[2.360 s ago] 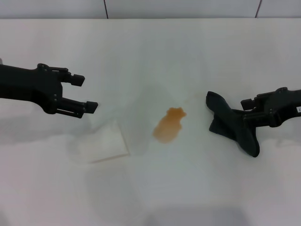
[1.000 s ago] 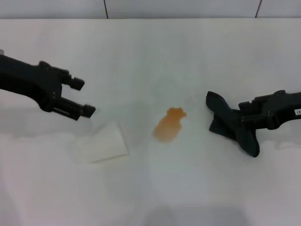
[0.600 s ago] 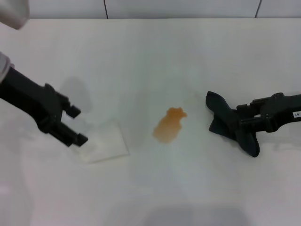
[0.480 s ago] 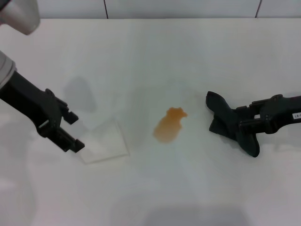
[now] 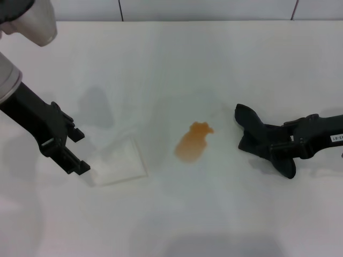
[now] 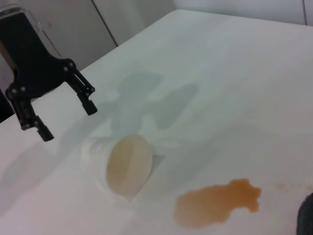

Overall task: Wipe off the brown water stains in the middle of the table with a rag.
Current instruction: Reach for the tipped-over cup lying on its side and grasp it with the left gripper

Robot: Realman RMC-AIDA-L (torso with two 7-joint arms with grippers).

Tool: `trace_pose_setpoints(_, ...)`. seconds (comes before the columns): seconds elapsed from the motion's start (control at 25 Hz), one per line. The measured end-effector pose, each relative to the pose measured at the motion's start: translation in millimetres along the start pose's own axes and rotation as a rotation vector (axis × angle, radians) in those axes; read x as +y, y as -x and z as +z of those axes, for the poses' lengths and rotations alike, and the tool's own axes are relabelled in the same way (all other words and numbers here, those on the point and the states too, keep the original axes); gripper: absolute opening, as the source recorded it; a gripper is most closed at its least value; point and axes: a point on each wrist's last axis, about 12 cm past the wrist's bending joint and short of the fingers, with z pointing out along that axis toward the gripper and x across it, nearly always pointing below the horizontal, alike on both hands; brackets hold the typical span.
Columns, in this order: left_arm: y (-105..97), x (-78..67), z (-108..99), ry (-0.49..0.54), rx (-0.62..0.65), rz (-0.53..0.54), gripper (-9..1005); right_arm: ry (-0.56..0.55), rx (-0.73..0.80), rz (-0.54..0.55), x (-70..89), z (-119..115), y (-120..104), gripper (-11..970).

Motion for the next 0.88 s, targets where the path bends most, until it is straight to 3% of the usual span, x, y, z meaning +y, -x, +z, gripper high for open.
trace_pose_setpoints(0.88, 24.6, -0.7, 27.2, 0.038, -0.037, 0.116, 877, 0.009, -0.008, -0.010, 1.5, -0.3, 3.1, 608)
